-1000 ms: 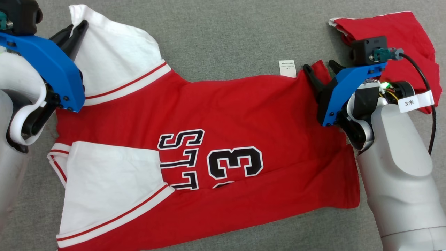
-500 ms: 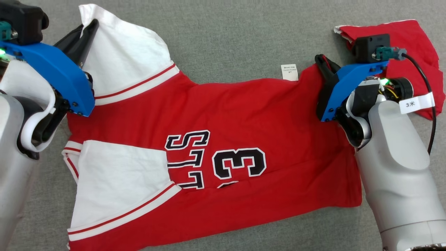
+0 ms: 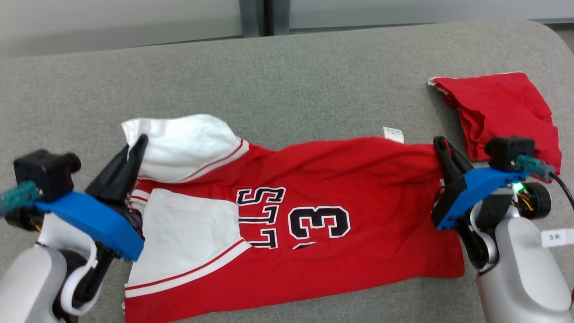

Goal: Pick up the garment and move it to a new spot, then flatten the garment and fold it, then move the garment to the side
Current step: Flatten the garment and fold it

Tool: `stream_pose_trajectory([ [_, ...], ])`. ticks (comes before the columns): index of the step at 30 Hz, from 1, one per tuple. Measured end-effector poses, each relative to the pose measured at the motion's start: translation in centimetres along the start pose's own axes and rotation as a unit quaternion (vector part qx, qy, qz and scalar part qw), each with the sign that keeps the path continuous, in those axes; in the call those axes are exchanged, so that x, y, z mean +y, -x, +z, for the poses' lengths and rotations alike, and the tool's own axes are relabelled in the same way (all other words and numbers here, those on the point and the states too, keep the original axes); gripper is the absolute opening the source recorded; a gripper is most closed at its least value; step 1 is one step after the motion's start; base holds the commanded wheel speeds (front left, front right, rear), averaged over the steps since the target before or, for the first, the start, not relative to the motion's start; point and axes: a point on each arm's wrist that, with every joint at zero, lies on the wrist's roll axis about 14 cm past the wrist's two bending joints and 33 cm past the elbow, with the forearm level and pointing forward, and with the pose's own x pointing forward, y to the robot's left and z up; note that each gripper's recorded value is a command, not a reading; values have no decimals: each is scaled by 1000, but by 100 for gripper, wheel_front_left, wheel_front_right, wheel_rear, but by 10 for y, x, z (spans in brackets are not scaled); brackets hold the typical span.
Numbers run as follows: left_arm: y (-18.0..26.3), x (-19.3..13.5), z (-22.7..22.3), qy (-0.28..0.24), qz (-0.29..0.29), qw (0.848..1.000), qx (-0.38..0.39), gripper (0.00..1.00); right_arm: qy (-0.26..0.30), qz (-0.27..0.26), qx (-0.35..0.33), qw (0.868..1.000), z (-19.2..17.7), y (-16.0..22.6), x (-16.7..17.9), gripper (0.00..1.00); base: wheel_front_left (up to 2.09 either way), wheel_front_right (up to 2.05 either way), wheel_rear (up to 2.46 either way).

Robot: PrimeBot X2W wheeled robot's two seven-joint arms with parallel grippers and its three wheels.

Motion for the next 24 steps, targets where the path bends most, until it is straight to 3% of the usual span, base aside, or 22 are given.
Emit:
stream_pose_trajectory([
  [8, 55, -19, -35, 80, 37, 996, -28, 0, -17, -18, -17, 1000, -10, 49, -11, 0, 0, 0, 0],
  [15, 76, -31, -65, 122, 54, 990, -37, 0, -30, -23, -17, 999, -21, 72, -13, 3, 0, 0, 0],
  [17, 81, -34, -68, 134, 59, 988, -50, 56, -34, -23, -21, 999, -22, 76, -13, 39, 0, 0, 0],
  [18, 83, -35, -71, 138, 61, 987, -53, 100, -35, -23, -24, 999, -23, 78, -13, 75, 0, 0, 0],
  [19, 85, -36, -74, 142, 62, 986, -56, 100, -37, -24, -25, 999, -24, 80, -14, 100, 0, 0, 0],
  [24, 99, -36, -87, 168, 82, 980, -64, 100, -54, -33, -28, 998, -34, 90, -19, 100, 0, 0, 0],
])
